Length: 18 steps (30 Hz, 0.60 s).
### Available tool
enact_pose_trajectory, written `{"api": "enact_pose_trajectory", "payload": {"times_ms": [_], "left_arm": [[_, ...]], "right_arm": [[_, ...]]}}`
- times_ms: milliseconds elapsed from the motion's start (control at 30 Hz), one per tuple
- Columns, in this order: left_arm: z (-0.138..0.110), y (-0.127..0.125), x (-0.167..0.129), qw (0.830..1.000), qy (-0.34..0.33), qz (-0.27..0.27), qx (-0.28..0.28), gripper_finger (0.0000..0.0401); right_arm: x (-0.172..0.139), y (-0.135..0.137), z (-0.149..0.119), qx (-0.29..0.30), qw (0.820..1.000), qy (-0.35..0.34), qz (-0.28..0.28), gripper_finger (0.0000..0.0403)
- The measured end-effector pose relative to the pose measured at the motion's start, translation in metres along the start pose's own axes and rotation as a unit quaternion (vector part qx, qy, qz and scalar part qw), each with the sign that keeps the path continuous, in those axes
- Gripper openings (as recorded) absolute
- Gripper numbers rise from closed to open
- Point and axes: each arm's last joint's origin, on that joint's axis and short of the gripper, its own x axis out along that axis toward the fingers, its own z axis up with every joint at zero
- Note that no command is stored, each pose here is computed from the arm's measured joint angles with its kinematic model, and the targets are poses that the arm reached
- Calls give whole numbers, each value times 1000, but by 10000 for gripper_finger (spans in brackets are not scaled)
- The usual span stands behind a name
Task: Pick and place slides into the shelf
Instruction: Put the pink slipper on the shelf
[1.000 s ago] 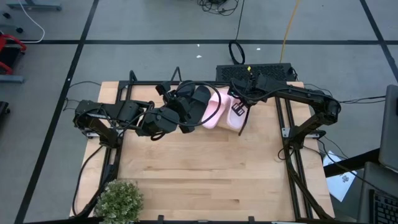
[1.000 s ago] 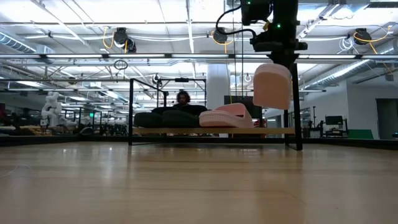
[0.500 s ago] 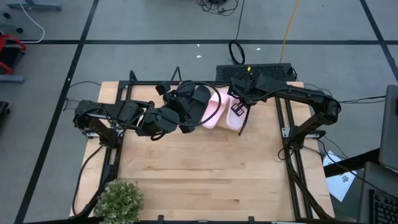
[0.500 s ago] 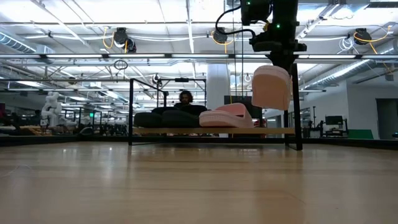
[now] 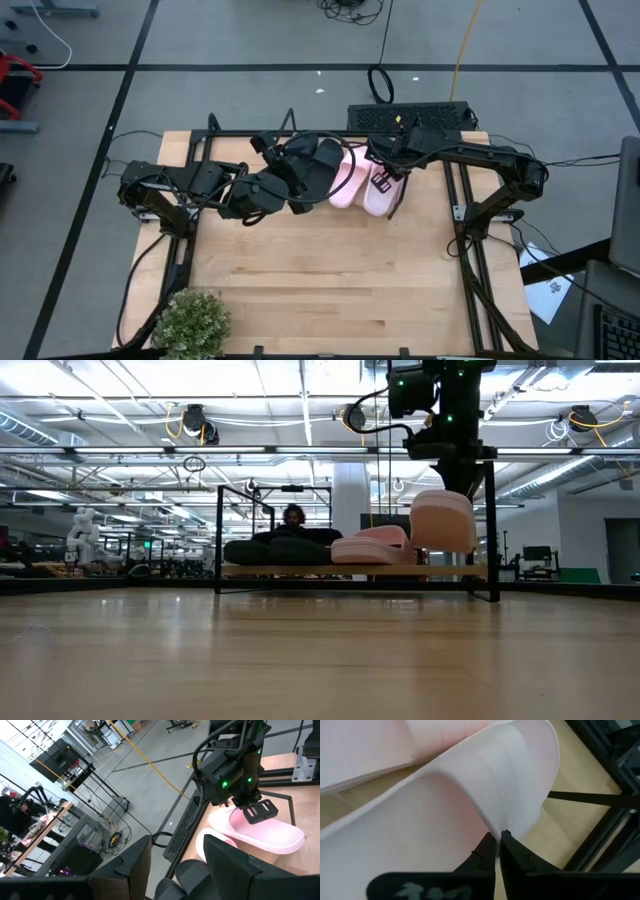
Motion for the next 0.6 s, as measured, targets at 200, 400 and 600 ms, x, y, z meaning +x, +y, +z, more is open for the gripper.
{"api": "enact_pose_trajectory", "payload": {"times_ms": [200, 400, 600], "left_arm": [[0, 0, 0, 1000, 0, 0, 0, 188], [0, 0, 0, 1000, 0, 0, 1, 188], [0, 0, 0, 1000, 0, 0, 1, 188]], "right_arm": [[0, 1, 1, 0, 1000, -6, 3, 0], [0, 1, 0, -2, 1000, 0, 1, 0], [-1, 2, -3, -8, 1000, 13, 7, 0]]}}
